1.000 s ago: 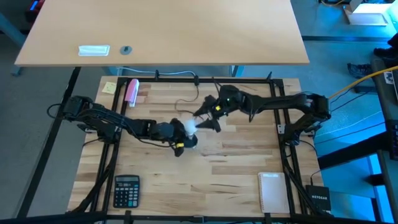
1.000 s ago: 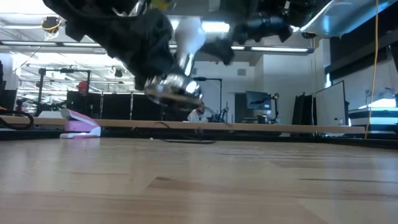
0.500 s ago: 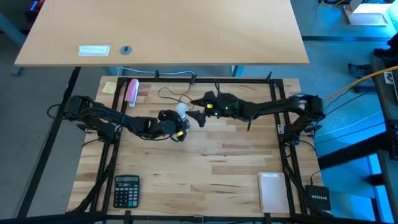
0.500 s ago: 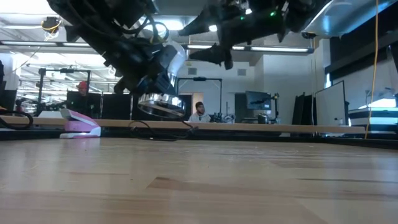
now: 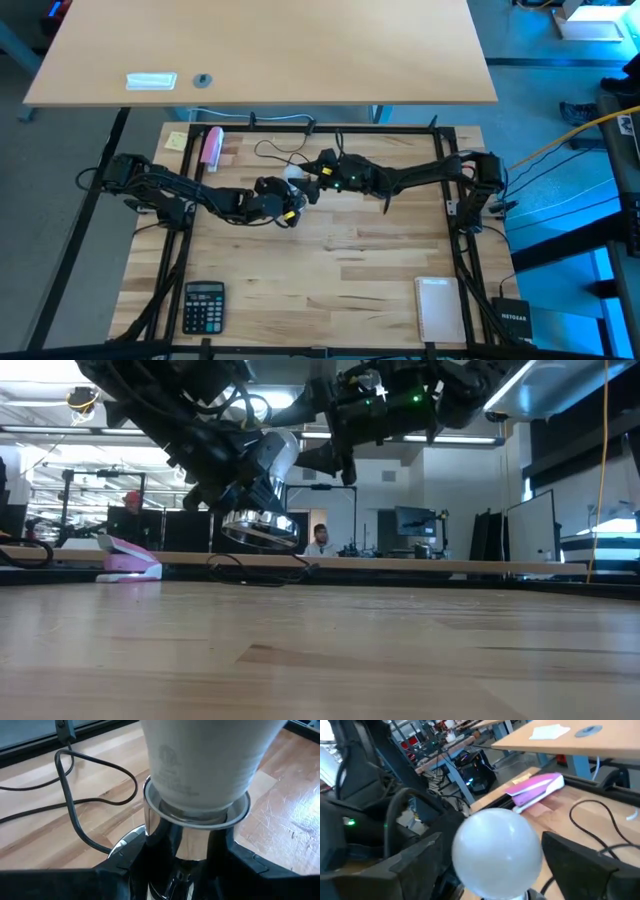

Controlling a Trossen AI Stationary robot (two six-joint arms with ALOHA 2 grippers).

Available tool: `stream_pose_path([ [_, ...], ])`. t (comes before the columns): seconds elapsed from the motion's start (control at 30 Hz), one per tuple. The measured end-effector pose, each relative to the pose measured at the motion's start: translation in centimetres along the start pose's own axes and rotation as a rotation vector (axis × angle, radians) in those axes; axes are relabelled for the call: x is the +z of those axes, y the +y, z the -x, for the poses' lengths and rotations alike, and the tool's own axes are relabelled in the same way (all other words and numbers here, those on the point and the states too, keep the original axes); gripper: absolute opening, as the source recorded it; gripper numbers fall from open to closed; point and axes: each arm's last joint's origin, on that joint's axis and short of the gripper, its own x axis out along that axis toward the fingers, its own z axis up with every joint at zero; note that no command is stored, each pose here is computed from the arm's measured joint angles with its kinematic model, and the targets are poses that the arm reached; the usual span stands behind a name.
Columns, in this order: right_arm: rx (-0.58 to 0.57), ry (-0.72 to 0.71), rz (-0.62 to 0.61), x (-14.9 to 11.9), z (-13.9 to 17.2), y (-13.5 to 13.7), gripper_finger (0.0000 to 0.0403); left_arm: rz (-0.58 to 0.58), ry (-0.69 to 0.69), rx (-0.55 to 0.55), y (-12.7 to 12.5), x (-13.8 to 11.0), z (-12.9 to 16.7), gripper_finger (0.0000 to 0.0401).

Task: Screw lightbulb
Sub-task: Remove the lightbulb from the lamp

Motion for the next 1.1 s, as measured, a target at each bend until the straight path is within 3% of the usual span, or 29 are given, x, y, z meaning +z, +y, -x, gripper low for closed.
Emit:
stream_pose_path([
  [0.33, 0.019, 0.038, 0.056, -0.1, 0.0, 0.0, 0.0202, -0.031, 0.006, -0.002, -0.1, -0.2, 0.1, 0.0169],
  [0.57, 0.112, 0.090, 0.079, 0.3, 0.5, 0.4, 0.0197, -0.072, 0.008, -0.061, -0.6, -0.2, 0.4, 0.0169],
  [0.73, 0.282, 0.153, 0.128, 1.7, 2.0, 1.5, 0.0196, -0.133, -0.009, -0.216, -1.7, 0.3, 1.1, 0.0169],
  [0.83, 0.507, 0.212, 0.203, 2.4, 3.1, 2.5, 0.0196, -0.195, -0.026, -0.382, -2.9, 0.5, 1.8, 0.0169],
  [0.93, 0.751, 0.242, 0.255, 2.7, 3.7, 3.6, 0.0196, -0.271, -0.044, -0.629, -4.2, 0.7, 2.7, 0.0169],
  [1.03, 0.873, 0.249, 0.270, 2.7, 4.0, 4.5, 0.0196, -0.302, -0.069, -0.809, -4.9, 1.0, 3.1, 0.0169],
  [1.1, 0.898, 0.247, 0.282, 2.6, 4.1, 4.9, 0.0197, -0.300, -0.071, -0.846, -5.0, 1.1, 3.1, 0.0169],
])
